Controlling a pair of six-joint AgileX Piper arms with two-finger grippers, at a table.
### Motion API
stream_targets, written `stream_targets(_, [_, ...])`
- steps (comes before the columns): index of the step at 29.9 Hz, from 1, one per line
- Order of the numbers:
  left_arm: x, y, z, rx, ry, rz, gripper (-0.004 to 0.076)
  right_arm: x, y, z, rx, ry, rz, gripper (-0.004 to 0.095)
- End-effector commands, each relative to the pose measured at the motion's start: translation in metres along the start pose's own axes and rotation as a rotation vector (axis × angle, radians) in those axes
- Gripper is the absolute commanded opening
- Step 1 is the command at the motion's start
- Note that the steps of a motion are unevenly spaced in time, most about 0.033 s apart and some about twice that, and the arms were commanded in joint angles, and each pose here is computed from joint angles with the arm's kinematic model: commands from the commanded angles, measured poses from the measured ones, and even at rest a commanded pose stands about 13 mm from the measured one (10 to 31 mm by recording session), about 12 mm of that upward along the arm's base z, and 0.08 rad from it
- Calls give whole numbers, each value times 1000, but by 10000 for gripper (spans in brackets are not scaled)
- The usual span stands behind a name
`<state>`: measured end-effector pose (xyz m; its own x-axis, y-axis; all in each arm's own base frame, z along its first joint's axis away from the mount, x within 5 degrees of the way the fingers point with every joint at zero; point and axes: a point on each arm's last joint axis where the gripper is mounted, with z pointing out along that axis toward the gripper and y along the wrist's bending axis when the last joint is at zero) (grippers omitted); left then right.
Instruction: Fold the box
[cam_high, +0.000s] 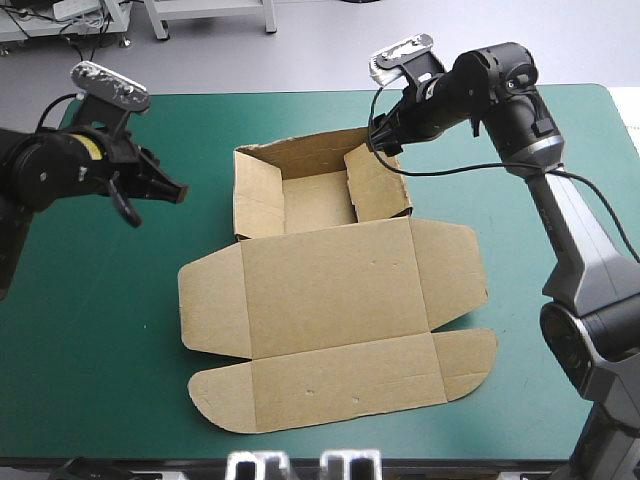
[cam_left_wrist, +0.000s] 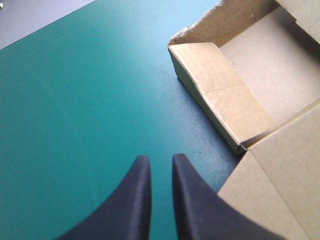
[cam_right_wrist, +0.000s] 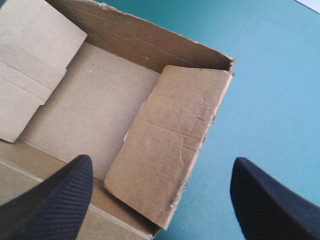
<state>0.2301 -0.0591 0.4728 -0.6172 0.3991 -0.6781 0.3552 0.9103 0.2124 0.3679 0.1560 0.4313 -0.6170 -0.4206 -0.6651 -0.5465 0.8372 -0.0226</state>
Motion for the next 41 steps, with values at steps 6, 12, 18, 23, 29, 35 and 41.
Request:
stream_targets(6, [72, -15, -38, 43, 37, 13, -3, -3, 1, -13, 11, -27, -17, 680])
stream_targets(12, [135, -27, -33, 39, 120, -39, -3, 0, -3, 21, 8, 41, -17, 679])
stream_targets(18, [169, -34, -36, 39, 126, -88, -3, 11, -22, 68, 3, 136, 36, 679])
stream_targets(23, [179, -35, -49, 32, 71, -104, -3, 20, -33, 99, -66, 181, 115, 678])
stream_targets(29, [181, -35, -54, 25, 53, -105, -3, 29, -32, 132, -122, 235, 149, 672])
stream_targets(35, [182, -33, -54, -3, 57, -96, -4, 36, -33, 151, -141, 270, 155, 432])
stream_targets(41, [182, -33, -54, -3, 57, -96, -4, 36, -35, 151, -131, 256, 64, -1])
